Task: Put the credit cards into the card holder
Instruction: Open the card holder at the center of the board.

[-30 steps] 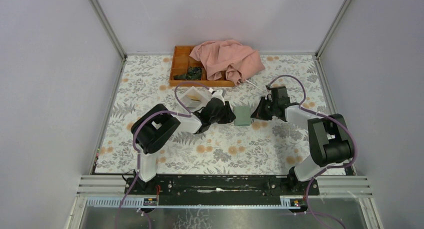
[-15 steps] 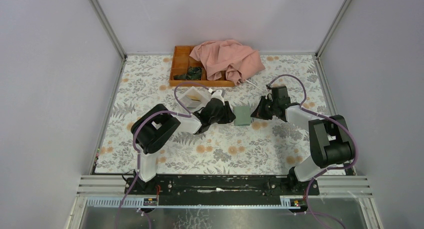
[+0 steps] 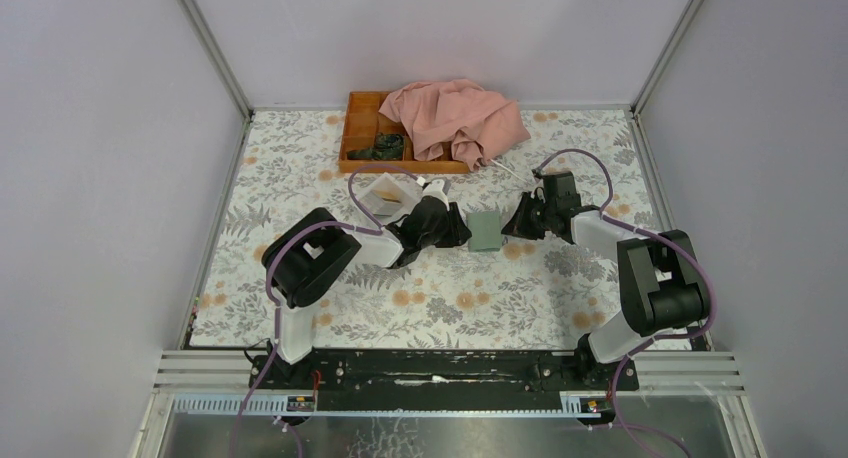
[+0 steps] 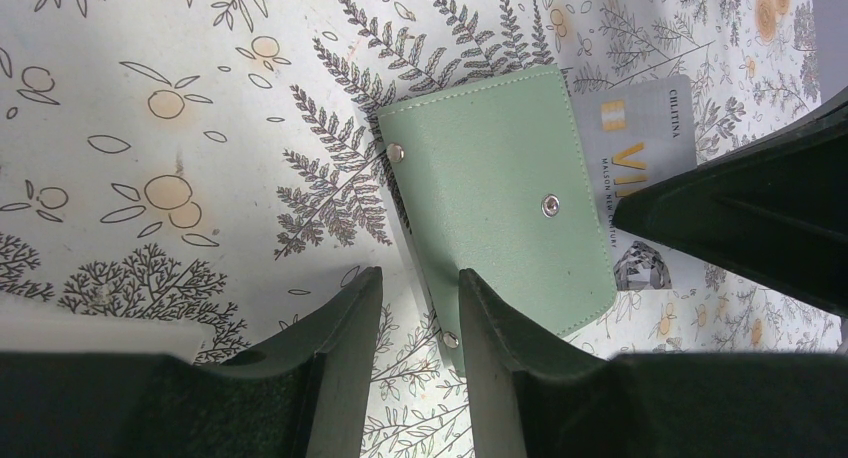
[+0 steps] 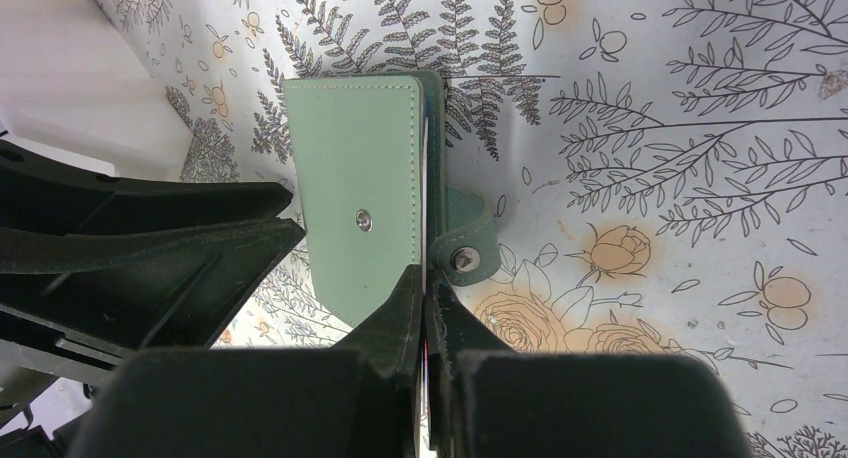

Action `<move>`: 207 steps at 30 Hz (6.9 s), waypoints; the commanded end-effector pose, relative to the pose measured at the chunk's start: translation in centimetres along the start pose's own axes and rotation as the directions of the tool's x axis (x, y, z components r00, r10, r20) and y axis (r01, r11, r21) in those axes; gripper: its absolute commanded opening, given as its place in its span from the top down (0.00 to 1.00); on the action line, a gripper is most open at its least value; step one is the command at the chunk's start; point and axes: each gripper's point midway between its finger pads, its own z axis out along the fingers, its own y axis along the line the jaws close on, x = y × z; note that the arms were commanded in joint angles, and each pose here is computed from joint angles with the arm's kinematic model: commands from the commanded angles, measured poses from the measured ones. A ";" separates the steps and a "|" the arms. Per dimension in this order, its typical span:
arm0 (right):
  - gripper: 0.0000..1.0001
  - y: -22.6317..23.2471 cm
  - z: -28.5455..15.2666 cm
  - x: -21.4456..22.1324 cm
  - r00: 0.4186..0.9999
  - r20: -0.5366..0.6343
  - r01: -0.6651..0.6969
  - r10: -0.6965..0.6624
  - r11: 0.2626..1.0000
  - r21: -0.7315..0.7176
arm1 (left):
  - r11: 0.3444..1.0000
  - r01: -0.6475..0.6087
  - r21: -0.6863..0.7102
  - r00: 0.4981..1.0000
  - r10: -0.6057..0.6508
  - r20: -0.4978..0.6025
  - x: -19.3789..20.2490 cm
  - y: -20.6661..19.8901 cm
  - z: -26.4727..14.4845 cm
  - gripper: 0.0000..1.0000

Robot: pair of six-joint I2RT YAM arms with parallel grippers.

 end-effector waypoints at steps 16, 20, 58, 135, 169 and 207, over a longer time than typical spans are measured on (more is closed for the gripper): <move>1.00 1.0 -0.4 -1.2 0.999 0.035 0.013 -0.012 0.999 -0.040 | 0.977 -0.049 -0.207 0.978 0.005 -0.206 7.3 7.1 -0.7 0.57; 1.00 1.0 -0.4 -1.1 0.999 0.034 0.013 -0.011 0.999 -0.041 | 0.977 -0.049 -0.208 0.978 0.005 -0.206 7.3 7.1 -0.7 0.57; 1.00 1.9 -0.7 -1.5 0.998 0.054 0.018 -0.014 0.996 -0.089 | 0.975 -0.037 -0.217 0.977 -0.010 -0.213 8.2 7.9 -1.1 0.57; 1.00 8.5 0.6 1.9 0.998 0.038 0.059 -0.048 0.917 -0.394 | 0.971 0.236 0.026 0.960 -0.229 -0.159 7.5 7.5 -2.5 0.83; 1.00 7.6 5.0 4.7 0.975 -0.042 0.208 -0.217 0.966 -0.154 | 0.997 0.082 0.017 0.954 -0.073 -0.291 8.4 6.8 -1.5 0.79; 1.00 12.3 4.7 4.6 0.939 -0.017 0.337 -0.342 0.932 -0.133 | 0.872 -0.087 -0.481 0.981 -0.009 -0.193 6.4 12.5 -13.0 0.63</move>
